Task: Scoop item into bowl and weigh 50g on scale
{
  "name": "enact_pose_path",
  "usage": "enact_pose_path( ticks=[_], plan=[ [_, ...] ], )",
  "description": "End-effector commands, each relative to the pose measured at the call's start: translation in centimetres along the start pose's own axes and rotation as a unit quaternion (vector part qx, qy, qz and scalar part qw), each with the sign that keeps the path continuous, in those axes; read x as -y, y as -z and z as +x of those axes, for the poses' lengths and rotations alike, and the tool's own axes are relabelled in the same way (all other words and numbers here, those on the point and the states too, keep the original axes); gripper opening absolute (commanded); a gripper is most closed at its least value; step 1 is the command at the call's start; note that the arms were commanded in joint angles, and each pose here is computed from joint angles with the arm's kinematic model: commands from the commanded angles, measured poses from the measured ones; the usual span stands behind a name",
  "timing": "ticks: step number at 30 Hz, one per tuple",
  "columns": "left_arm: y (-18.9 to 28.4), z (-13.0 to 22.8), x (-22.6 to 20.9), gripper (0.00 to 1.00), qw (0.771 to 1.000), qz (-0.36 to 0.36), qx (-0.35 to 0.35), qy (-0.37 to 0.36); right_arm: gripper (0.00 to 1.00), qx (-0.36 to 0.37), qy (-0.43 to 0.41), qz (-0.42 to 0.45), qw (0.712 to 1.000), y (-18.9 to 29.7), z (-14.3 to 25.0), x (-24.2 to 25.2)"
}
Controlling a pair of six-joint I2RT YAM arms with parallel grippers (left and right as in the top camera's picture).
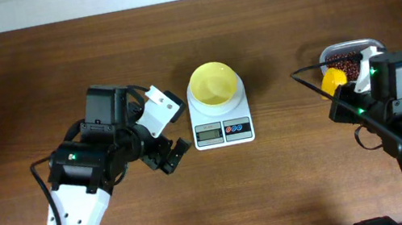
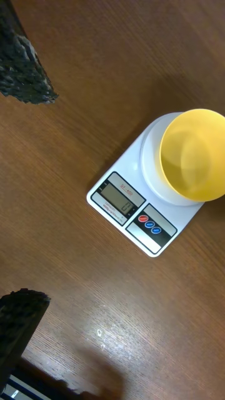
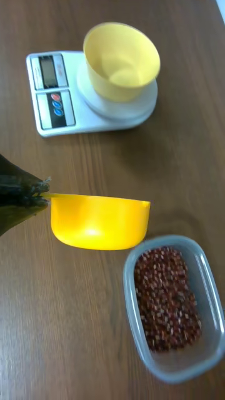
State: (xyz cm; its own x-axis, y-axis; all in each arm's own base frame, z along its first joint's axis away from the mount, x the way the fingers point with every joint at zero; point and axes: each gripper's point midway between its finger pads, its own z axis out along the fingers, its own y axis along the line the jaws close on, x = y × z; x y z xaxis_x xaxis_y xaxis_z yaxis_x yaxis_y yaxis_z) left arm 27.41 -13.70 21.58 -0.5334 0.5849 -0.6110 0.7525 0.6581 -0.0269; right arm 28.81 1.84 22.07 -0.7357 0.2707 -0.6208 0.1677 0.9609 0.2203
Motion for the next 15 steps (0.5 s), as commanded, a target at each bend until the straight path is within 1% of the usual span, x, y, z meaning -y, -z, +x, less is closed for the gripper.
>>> enact_pose_path(
  ticks=[1, 5, 8, 12, 15],
  plan=[
    [0.6, -0.7, -0.2, 0.99, 1.000, -0.006, 0.011, -0.010, 0.04, 0.024, -0.003, 0.040, 0.999, 0.3, -1.2, 1.3],
    [0.6, -0.7, -0.2, 0.99, 1.000, -0.006, 0.011, -0.010, 0.04, 0.022, -0.002, 0.046, 0.999, -0.9, -1.7, 1.4],
    [0.6, -0.7, -0.2, 0.99, 1.000, -0.006, 0.011, -0.010, 0.04, 0.036, -0.002, 0.096, 0.995, -2.2, -2.9, 2.9],
    [0.6, -0.7, -0.2, 0.99, 1.000, -0.006, 0.011, -0.010, 0.04, 0.061, 0.035, 0.112, 0.991, -3.2, -4.7, 3.2],
    [0.6, -0.7, -0.2, 0.99, 1.000, -0.006, 0.011, -0.010, 0.04, 0.093, 0.107, 0.123, 0.982, -3.3, -6.7, 3.0]
  ],
)
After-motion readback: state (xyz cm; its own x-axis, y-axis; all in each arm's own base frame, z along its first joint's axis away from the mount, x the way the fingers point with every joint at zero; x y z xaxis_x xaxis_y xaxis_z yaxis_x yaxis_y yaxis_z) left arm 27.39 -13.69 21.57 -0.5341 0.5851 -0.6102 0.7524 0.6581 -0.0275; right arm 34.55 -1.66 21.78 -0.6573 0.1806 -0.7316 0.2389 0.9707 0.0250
